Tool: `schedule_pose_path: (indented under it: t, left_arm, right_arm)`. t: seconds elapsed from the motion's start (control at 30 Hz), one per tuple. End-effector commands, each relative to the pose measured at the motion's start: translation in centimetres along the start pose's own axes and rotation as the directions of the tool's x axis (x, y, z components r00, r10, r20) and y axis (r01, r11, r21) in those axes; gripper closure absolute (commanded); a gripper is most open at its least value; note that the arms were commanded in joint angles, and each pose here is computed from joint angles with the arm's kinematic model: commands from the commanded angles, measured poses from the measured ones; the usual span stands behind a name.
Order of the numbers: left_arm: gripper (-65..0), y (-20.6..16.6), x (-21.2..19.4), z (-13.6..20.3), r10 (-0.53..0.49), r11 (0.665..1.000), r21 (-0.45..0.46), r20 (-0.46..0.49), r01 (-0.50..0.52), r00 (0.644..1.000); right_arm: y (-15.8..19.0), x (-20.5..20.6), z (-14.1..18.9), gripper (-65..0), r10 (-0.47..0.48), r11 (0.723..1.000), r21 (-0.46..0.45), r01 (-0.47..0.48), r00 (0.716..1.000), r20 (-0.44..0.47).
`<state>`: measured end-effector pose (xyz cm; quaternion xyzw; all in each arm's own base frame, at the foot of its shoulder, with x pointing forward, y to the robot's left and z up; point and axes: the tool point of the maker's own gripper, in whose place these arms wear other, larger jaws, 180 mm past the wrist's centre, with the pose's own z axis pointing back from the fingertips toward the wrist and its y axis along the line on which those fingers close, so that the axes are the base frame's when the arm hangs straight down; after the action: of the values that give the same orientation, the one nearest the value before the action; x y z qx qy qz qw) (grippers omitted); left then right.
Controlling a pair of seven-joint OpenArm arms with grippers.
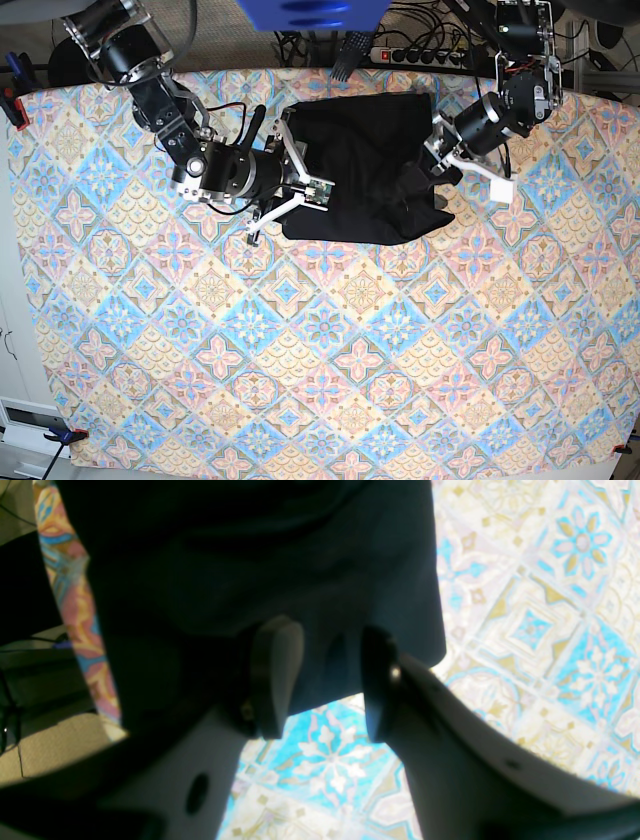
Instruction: Fold the T-shirt properly
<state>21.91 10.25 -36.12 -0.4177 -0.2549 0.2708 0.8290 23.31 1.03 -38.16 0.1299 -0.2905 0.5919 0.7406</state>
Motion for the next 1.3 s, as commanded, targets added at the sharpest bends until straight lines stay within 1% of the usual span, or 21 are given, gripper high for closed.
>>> schedule_pose_path:
  t: [0.0, 0.2, 0.27, 0.37, 0.47, 0.53, 0.6, 0.8, 0.97, 1.27]
  left_arm:
    - [-28.7, -0.9, 0.5, 0.0, -0.007, 0.999, -0.035, 0.009, 0.008, 1.0]
    - [-28.5, -0.5, 0.3, -1.7, 0.061, 0.997, -0.047, 0.008, -0.061, 0.998]
    - [-26.6, -0.4, 0.2, -2.1, 0.076, 0.996, -0.049, 0.001, -0.076, 0.997]
    - [-15.8, -0.5, -0.5, -2.7, 0.075, 0.996, -0.054, -0.024, -0.076, 0.997]
    - [-8.6, -1.2, -1.0, -2.7, 0.027, 0.995, -0.092, -0.038, -0.03, 0.999]
    - [0.0, -1.1, -1.4, -2.4, 0.007, 0.995, -0.102, -0.043, -0.012, 0.999]
    - [0.0, -0.3, -1.9, -1.5, -0.005, 0.997, -0.075, -0.056, 0.0, 0.998]
    - [0.0, -0.1, -3.4, 1.6, -0.065, 0.997, -0.046, -0.092, 0.061, 0.994]
    - [0.0, 1.3, -4.8, 3.3, -0.075, 0.997, 0.004, -0.131, 0.077, 0.989]
    - [0.0, 3.5, -5.9, 4.6, -0.095, 0.99, 0.082, -0.184, 0.112, 0.978]
  right_arm:
    - [-0.7, 1.2, 0.5, -22.4, 0.013, 1.0, -0.02, -0.012, 0.999, 0.042]
    - [-0.7, 1.2, 0.5, -22.4, 0.013, 1.0, -0.02, -0.012, 0.999, 0.042]
    - [-0.7, 1.2, 0.5, -22.4, 0.013, 1.0, -0.02, -0.012, 0.999, 0.042]
    - [-0.7, 1.2, 0.5, -22.4, 0.013, 1.0, -0.02, -0.012, 0.999, 0.042]
    - [-0.8, 1.2, 0.5, -22.4, 0.012, 1.0, -0.021, -0.011, 0.999, 0.042]
    - [-0.8, 1.2, 0.5, -22.4, 0.011, 1.0, -0.022, -0.01, 0.999, 0.042]
    - [-0.9, 1.3, 0.6, -22.4, 0.011, 1.0, -0.026, -0.01, 0.999, 0.044]
    - [-1.0, 1.5, 0.8, -22.4, 0.016, 0.999, -0.032, -0.014, 0.999, 0.052]
    - [-1.1, 1.6, 0.9, -22.3, 0.018, 0.999, -0.034, -0.016, 0.998, 0.053]
    - [-1.2, 2.1, 1.2, -13.9, 0.028, 0.999, -0.044, -0.025, 0.997, 0.068]
